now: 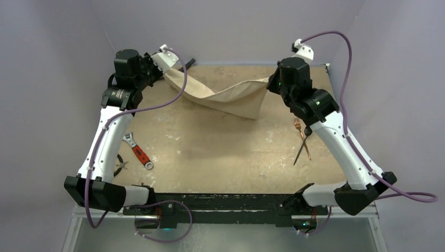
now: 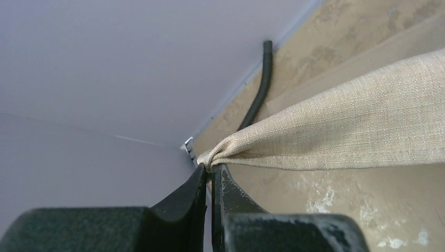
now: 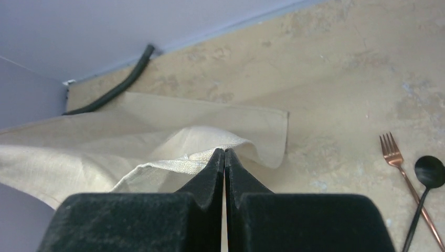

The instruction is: Fold the napkin into a case and place the utensils inside

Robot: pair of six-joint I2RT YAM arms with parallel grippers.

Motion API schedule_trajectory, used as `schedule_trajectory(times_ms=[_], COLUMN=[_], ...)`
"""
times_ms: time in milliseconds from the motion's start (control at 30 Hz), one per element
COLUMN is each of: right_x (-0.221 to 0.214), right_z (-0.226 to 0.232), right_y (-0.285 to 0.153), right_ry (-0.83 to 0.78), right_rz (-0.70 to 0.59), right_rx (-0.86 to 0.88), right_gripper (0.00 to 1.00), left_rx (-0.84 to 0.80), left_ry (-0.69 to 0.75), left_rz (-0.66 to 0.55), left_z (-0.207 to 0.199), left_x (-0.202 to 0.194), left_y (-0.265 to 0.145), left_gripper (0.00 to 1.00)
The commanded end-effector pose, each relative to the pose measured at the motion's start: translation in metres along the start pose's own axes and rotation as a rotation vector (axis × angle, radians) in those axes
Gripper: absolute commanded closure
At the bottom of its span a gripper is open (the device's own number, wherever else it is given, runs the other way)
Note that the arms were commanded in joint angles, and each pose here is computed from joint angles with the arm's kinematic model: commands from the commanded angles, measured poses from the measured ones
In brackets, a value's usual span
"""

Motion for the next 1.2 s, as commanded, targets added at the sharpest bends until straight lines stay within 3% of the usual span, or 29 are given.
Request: schedule_trajectory(times_ms=[0,467,633,800,1000,1167], right_x=[0.012,0.049,0.099,0.131,0.088,0.001], right_z=[0.0,0.021,0.041,0.059,0.028,-0.023], right_y=[-0.005,0.076,0.075,0.044,0.019,-0.001], right_ry=[0.017,-0.016,-0.009,-0.008,0.004,-0.038], right_rz=[-0.045,-0.109,-0.198,-0.248,-0.15,0.072], right_rx=[-0.001,0.003,0.052,0.129,0.153,0.128], right_gripper=[1.0,1.0,1.0,1.0,1.0,1.0], left_rx=[-0.002,0.101,0.226,0.319,0.19,-0.11], left_ry=[0.038,-0.003,-0.003,-0.011,0.02,0.057], left_rz=[0.015,0.017,0.01,-0.029,-0.053,0.033], left_z=[-0.01,0.019,0.052,0.084,0.048,-0.042], left_x=[-0.007,0.004,0.028,0.059,0.057,0.007], left_y=[-0.007,0.068,0.07,0.039,-0.008,-0.046], left_gripper=[1.0,1.0,1.0,1.0,1.0,1.0])
Point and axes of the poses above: each gripper's point midway between its finger pads, its own y axis out along the fingers, its own z axis along the line the jaws close on, x = y × z, the point moved 4 cm from there along -y, back along the fingers, and after that the axes turned 11 degrees about y, right-handed, at the moved point
